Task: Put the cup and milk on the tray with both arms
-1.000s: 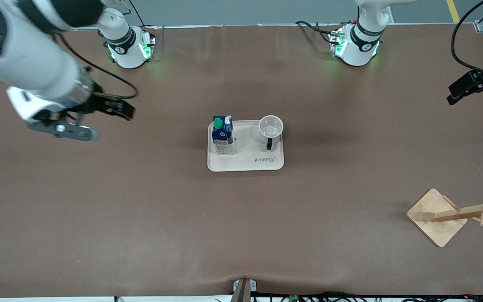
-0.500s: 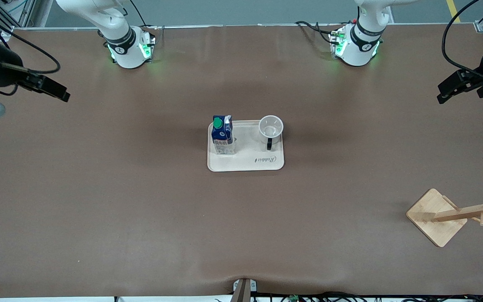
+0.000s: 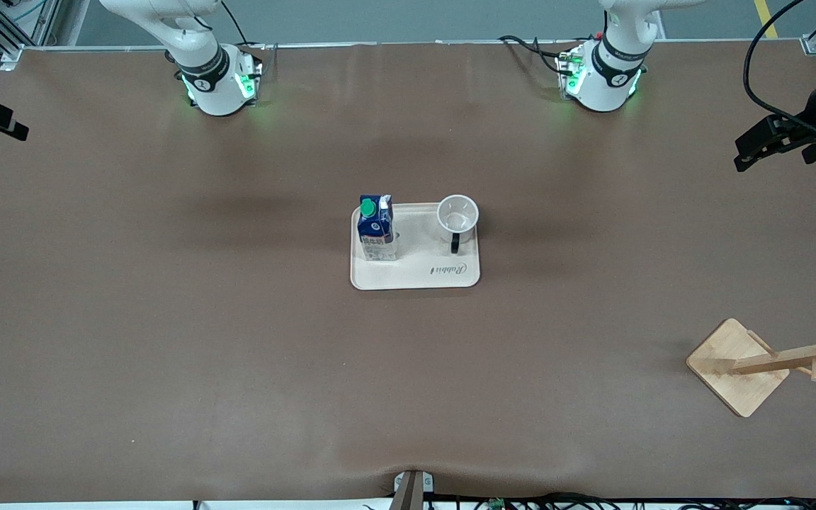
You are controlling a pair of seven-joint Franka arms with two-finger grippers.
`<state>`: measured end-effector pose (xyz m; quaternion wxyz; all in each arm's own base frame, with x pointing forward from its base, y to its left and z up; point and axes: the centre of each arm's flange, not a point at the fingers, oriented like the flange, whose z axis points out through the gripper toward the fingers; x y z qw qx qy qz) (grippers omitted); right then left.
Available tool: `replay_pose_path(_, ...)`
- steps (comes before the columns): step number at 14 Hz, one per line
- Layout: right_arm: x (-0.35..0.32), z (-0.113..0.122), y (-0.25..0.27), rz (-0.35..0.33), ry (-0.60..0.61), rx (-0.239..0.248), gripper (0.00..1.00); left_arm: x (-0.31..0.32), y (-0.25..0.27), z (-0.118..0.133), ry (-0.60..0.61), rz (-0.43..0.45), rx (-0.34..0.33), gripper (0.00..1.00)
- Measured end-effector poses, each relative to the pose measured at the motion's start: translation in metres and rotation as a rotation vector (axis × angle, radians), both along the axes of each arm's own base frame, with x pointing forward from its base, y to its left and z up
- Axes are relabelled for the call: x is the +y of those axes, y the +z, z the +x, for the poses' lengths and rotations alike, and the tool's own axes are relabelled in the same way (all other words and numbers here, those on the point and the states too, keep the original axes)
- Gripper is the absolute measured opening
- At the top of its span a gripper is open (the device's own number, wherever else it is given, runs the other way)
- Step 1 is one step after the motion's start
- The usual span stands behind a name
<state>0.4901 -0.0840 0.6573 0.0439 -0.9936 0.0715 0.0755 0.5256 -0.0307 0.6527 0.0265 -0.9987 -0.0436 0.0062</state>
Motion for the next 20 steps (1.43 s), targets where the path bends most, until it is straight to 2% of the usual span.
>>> replay_pose_path(4,0.014,0.006,0.004,-0.001,0.024,-0.043,1.00,0.000,0.000,0.000,0.001,0.000,0.001,1.00)
replay_pose_path(7,0.034,0.020,-0.013,-0.002,0.060,-0.084,1.00,0.000,-0.001,0.000,0.001,0.000,0.001,1.00)
replay_pose_path(11,0.057,0.024,-0.023,-0.001,0.103,-0.076,1.00,0.000,-0.001,0.000,0.000,0.000,0.002,1.00)
replay_pose_path(20,0.049,0.016,-0.013,0.003,0.091,-0.056,1.00,0.000,-0.001,-0.003,0.001,0.001,0.016,1.00)
